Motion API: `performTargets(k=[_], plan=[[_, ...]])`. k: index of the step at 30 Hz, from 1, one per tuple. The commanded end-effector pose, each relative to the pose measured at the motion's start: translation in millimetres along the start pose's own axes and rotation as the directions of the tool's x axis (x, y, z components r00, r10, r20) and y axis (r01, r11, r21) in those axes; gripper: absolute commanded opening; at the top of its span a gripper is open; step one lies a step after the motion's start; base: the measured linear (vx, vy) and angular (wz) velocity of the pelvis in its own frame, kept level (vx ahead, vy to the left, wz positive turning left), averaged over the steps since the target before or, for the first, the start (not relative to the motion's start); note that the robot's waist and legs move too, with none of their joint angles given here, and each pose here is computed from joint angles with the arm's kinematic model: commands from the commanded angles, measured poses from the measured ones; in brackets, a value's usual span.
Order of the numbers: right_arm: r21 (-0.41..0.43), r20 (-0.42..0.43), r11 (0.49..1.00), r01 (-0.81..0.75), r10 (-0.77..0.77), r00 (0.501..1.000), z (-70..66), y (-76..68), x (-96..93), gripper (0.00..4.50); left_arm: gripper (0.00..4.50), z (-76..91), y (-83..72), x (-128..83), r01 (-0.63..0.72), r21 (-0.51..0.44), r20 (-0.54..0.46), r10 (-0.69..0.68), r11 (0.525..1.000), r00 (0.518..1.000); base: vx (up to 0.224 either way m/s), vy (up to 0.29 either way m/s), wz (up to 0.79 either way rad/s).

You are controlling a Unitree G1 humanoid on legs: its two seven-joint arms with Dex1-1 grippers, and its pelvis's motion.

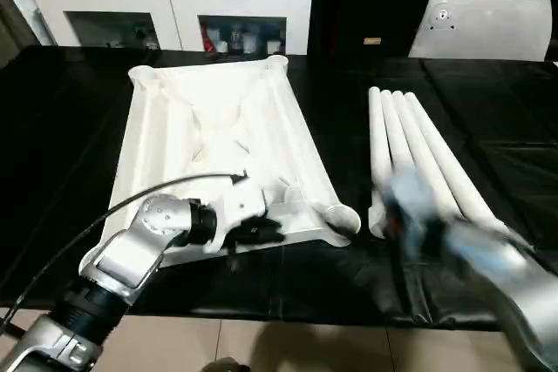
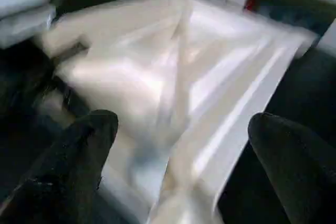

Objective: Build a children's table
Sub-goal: Pick table leg

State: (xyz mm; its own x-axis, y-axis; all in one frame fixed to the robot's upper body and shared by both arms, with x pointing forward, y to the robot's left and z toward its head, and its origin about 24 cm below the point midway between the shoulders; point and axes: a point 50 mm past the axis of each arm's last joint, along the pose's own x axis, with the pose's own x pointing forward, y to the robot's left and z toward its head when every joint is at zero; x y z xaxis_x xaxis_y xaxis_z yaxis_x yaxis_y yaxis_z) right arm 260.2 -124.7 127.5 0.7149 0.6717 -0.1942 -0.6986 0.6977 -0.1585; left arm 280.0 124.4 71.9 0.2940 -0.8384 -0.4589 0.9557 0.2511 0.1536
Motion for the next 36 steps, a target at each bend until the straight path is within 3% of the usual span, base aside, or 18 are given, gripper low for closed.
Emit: performTargets(k=[1,2,5,6,8,9,11,13,14,17,23,36], plan=[[-0.001,-0.051,0.989,0.15,-0.15,0.987,-3.2,-14.2,10.6,4.5,1.19,2.0,1.0,-8.6,-0.054,-0.008,0.003,0.054,0.999,0.999,0.0,0.0,0.0],[-0.018,-0.067,0.979,0.204,-0.205,0.977,-2.4,-19.2,16.1,4.5,1.29,3.3,0.1,-11.0,-0.07,-0.019,0.013,0.07,0.997,0.997,0.0,0.0,0.0],[0.056,-0.128,0.964,0.26,-0.251,0.959,-3.5,-25.3,27.6,4.5,1.44,8.0,-3.2,-16.5,-0.098,-0.05,0.042,0.1,0.994,0.994,0.0,0.0,0.0],[0.072,-0.171,0.958,0.279,-0.264,0.949,-4.0,-27.3,31.7,4.5,1.7,9.3,-3.9,-18.5,-0.115,-0.06,0.045,0.118,0.992,0.992,0.0,0.0,0.0],[0.125,-0.242,0.932,0.339,-0.302,0.922,-2.8,-33.3,43.6,4.5,1.76,8.9,-9.1,-26.9,-0.162,-0.056,0.009,0.163,0.985,0.987,0.0,0.0,0.0],[0.132,-0.254,0.93,0.344,-0.304,0.918,-3.0,-33.8,45.3,4.5,1.77,9.2,-10.5,-28.2,-0.17,-0.061,0.007,0.171,0.984,0.985,0.0,0.0,0.0],[0.125,-0.282,0.911,0.392,-0.347,0.895,-4.7,-39.0,48.7,4.5,2.19,12.5,-15.7,-31.2,-0.187,-0.087,0.022,0.19,0.979,0.982,0.0,0.0,0.0],[0.126,-0.311,0.892,0.433,-0.379,0.871,-8.5,-42.7,50.2,4.5,2.19,16.1,-20.1,-32.0,-0.194,-0.116,0.043,0.2,0.974,0.979,0.0,0.0,0.0],[0.11,-0.332,0.878,0.466,-0.409,0.85,-12.0,-45.9,49.8,4.5,2.45,18.6,-22.2,-32.1,-0.202,-0.142,0.064,0.213,0.969,0.975,0.0,0.0,0.0],[0.111,-0.403,0.839,0.533,-0.453,0.795,-24.1,-52.0,47.8,4.5,2.45,22.8,-29.1,-31.4,-0.195,-0.177,0.085,0.213,0.965,0.973,0.0,0.0,0.0],[0.109,-0.433,0.784,0.611,-0.516,0.739,-31.4,-60.8,44.7,4.5,2.45,24.6,-34.4,-29.5,-0.215,-0.193,0.065,0.231,0.958,0.971,0.0,0.0,0.0],[0.152,-0.518,0.752,0.642,-0.492,0.7,-48.0,-63.0,45.8,4.5,2.45,32.3,-33.2,-25.6,-0.218,-0.182,0.052,0.231,0.959,0.972,0.0,0.0,0.0]])
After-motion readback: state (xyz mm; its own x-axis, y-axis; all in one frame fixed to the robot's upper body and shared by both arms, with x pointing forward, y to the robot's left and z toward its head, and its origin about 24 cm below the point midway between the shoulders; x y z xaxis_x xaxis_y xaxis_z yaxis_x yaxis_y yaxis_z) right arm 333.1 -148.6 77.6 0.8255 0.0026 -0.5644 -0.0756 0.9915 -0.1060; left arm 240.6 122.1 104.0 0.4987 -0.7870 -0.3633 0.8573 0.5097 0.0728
